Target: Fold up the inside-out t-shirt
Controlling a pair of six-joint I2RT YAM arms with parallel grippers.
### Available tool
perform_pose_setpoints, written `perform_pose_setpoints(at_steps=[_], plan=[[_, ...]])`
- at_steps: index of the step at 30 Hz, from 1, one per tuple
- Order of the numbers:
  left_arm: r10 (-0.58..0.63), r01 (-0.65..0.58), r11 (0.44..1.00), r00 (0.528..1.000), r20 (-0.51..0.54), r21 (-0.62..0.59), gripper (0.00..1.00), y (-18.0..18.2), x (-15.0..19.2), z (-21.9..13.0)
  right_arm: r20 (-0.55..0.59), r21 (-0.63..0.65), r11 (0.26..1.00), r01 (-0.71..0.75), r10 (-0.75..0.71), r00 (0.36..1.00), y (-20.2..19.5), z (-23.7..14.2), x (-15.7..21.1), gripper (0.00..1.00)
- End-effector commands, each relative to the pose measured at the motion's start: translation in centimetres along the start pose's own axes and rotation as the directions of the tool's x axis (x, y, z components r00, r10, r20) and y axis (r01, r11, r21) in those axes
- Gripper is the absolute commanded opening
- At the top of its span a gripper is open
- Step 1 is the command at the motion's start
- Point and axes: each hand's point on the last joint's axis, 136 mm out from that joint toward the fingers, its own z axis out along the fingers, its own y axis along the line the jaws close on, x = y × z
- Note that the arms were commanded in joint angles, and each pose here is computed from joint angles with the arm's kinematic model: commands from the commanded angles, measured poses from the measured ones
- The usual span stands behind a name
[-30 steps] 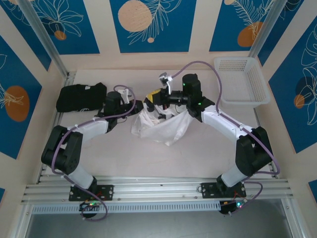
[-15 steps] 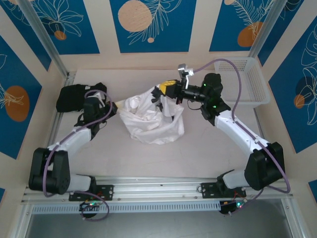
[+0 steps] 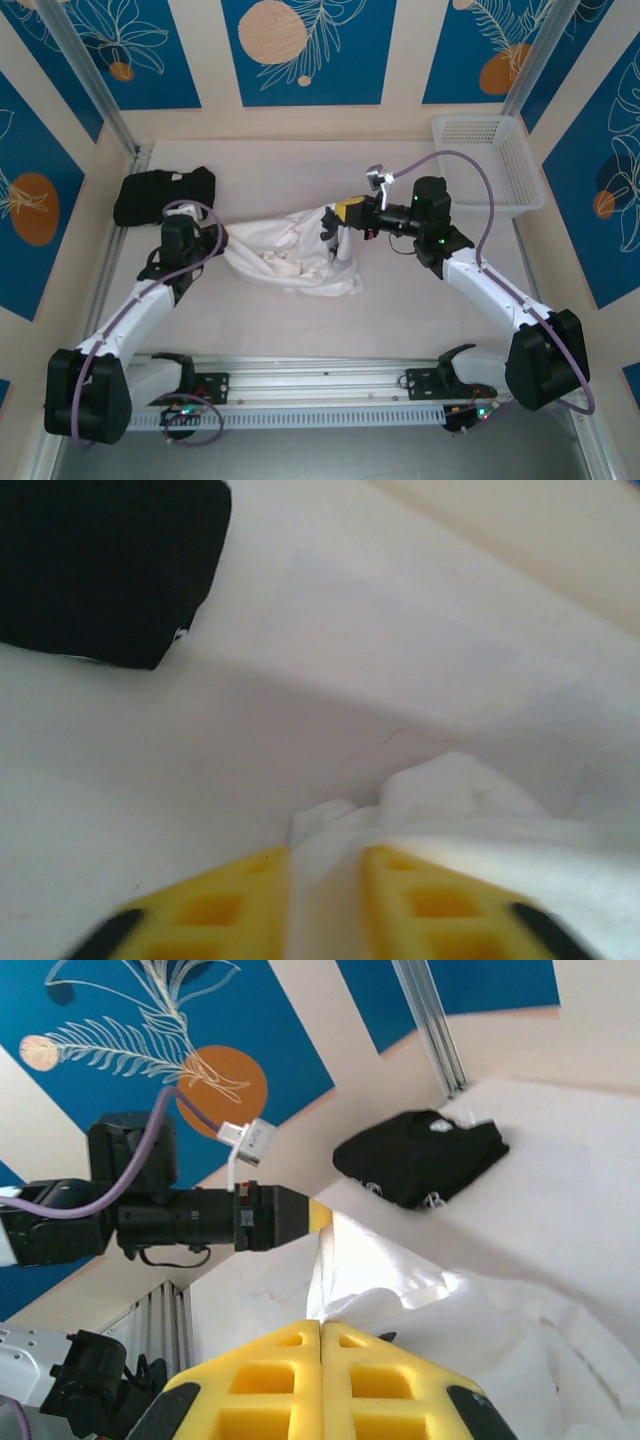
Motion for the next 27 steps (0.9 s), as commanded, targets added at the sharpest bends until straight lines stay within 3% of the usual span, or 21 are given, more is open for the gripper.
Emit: perform_pose_setpoints(at_steps=[1, 3, 6, 9, 13, 15, 16, 18, 20, 24, 27], plan=[[0.199, -0.198, 0.98, 0.979, 0.037, -0.038, 0.55, -2.0, -0.4, -2.2, -0.034, 0.038, 0.999, -0.03, 0.031, 0.999, -0.6, -0.3, 1.3, 0.0], [0.271, -0.271, 0.963, 0.961, 0.06, -0.005, 0.63, -4.1, -0.1, -2.9, -0.039, 0.044, 0.999, -0.032, 0.033, 0.999, -0.6, -0.5, 1.4, 0.0], [0.302, -0.306, 0.931, 0.952, 0.053, 0.2, 0.67, -8.9, 1.7, -3.0, -0.04, 0.047, 0.998, -0.031, 0.033, 0.999, -0.7, -0.5, 1.4, 0.0], [0.348, -0.335, 0.861, 0.937, 0.037, 0.382, 0.67, -13.8, 3.7, -2.9, -0.043, 0.051, 0.998, -0.037, 0.039, 0.998, -0.9, -0.4, 1.4, 0.0], [0.397, -0.366, 0.828, 0.918, 0.017, 0.425, 0.65, -16.6, 4.5, -0.9, -0.04, 0.039, 0.999, -0.036, 0.038, 0.999, -0.6, -0.3, 1.1, 0.0], [0.407, -0.372, 0.841, 0.914, -0.006, 0.392, 0.55, -16.9, 4.5, 1.3, -0.03, 0.031, 0.999, -0.023, 0.023, 0.999, -0.1, -0.4, 0.4, 0.0], [0.415, -0.378, 0.842, 0.91, -0.014, 0.386, 0.46, -17.2, 4.4, 2.1, -0.024, 0.028, 1.0, -0.012, 0.012, 1.0, 0.2, -0.6, -0.2, 0.0], [0.407, -0.364, 0.855, 0.912, -0.044, 0.371, 0.18, -17.5, 3.6, 3.4, 0.013, 0.032, 0.999, 0.024, -0.025, 1.0, 0.9, -1.5, -2.5, 0.0], [0.346, -0.311, 0.876, 0.938, -0.031, 0.369, 0.0, -17.3, 1.4, 3.2, 0.082, 0.044, 0.997, 0.07, -0.073, 0.994, 2.0, -3.2, -5.6, 0.0], [0.18, -0.222, 0.884, 0.974, 0.138, 0.412, 0.0, -16.6, -5.4, -1.1, 0.186, 0.07, 0.986, 0.149, -0.159, 0.97, 4.0, -6.3, -10.0, 0.0], [0.089, -0.183, 0.889, 0.968, 0.235, 0.419, 0.0, -14.7, -8.8, -4.7, 0.189, 0.096, 0.98, 0.172, -0.187, 0.964, 4.2, -7.1, -10.1, 0.0]])
